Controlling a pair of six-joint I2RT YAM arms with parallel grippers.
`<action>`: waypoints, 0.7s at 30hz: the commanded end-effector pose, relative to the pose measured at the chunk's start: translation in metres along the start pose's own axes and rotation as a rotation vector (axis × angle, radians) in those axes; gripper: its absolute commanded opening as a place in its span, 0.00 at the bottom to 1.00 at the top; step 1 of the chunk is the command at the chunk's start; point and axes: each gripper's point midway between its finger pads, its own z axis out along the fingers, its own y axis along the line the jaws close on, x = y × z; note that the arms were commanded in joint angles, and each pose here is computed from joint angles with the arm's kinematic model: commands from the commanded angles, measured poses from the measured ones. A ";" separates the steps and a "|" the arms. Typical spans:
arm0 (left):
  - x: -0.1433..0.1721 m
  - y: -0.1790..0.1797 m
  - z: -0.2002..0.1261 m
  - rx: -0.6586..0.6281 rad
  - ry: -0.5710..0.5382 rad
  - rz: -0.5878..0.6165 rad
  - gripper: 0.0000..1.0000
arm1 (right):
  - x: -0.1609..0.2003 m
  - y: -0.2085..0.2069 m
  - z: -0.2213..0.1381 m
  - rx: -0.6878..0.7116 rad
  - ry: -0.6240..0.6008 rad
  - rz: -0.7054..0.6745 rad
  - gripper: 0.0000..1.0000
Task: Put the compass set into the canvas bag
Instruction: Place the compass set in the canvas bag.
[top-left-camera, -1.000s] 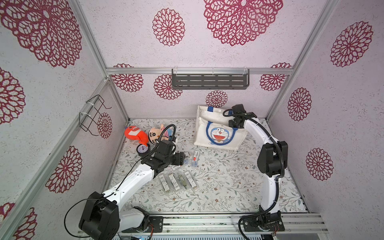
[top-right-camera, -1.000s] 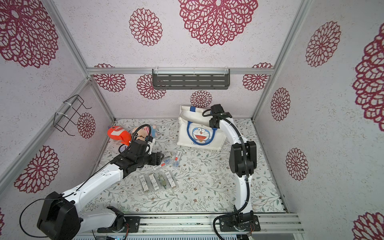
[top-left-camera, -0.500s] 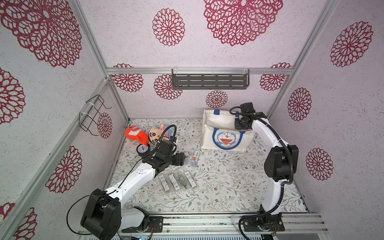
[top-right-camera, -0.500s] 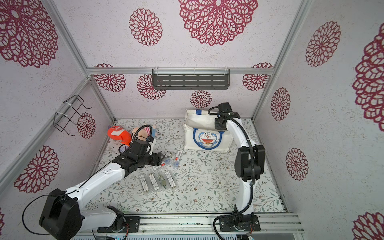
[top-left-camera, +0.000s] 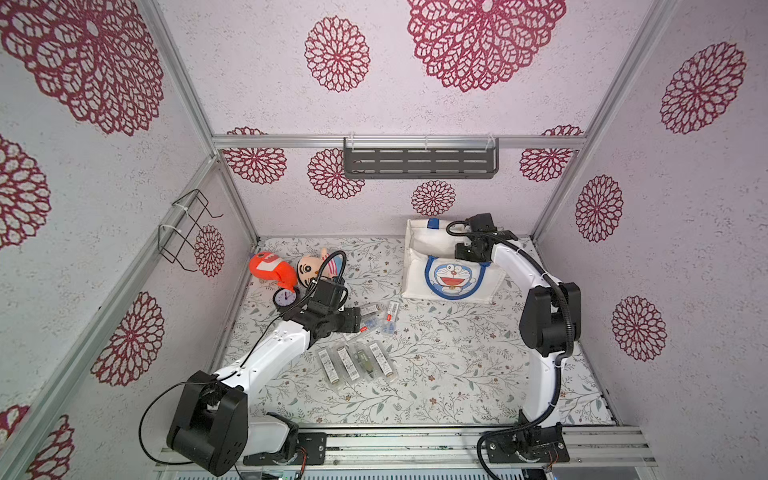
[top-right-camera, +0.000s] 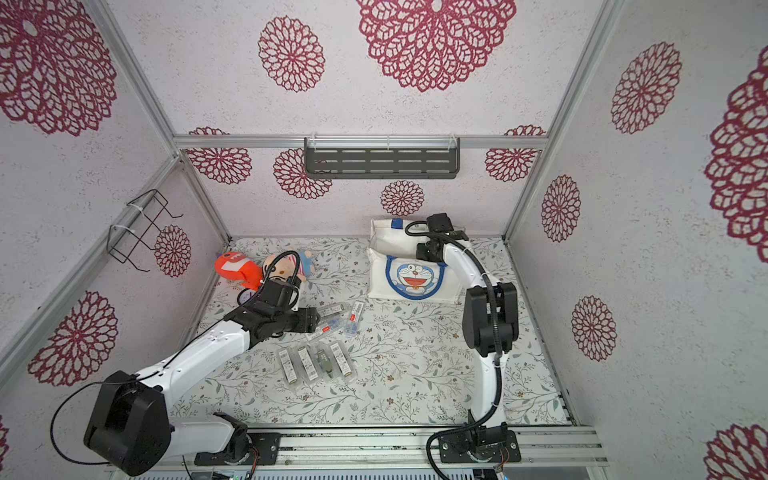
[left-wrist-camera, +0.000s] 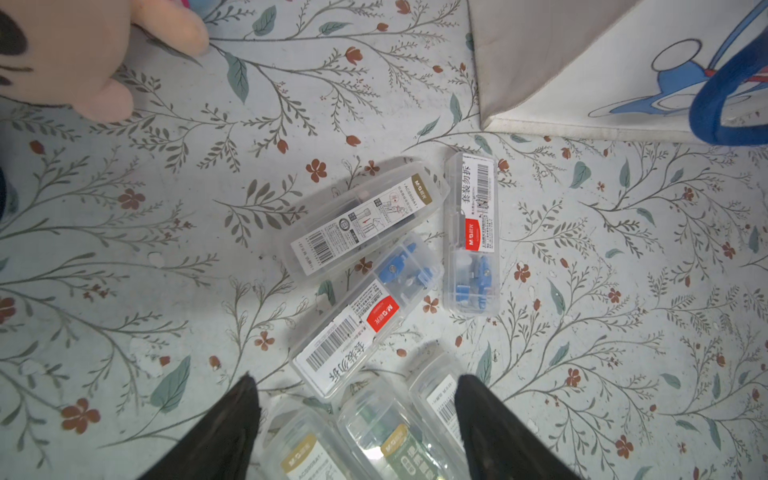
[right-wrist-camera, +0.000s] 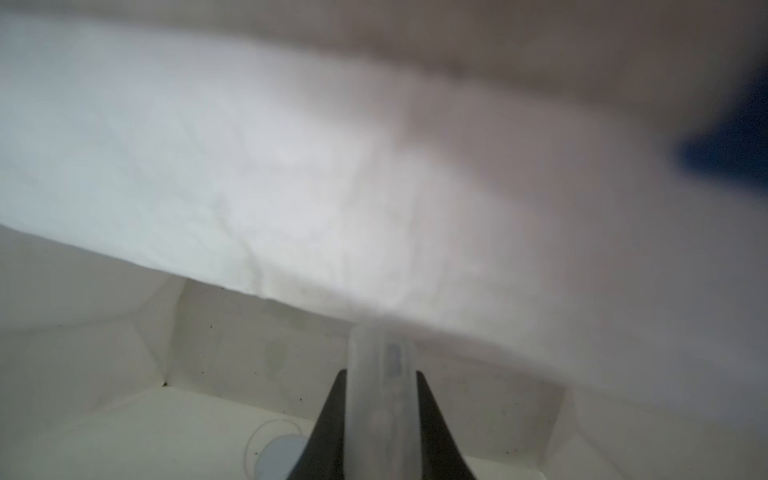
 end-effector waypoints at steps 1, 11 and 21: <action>-0.005 0.003 0.003 -0.015 0.021 0.023 0.79 | -0.008 -0.002 -0.005 0.012 -0.035 0.012 0.05; -0.013 0.009 0.016 0.017 0.047 0.075 0.80 | -0.005 -0.016 -0.008 0.091 -0.035 -0.011 0.40; -0.021 0.011 0.029 0.056 0.135 0.200 0.81 | -0.026 -0.009 -0.053 0.068 -0.129 -0.010 0.57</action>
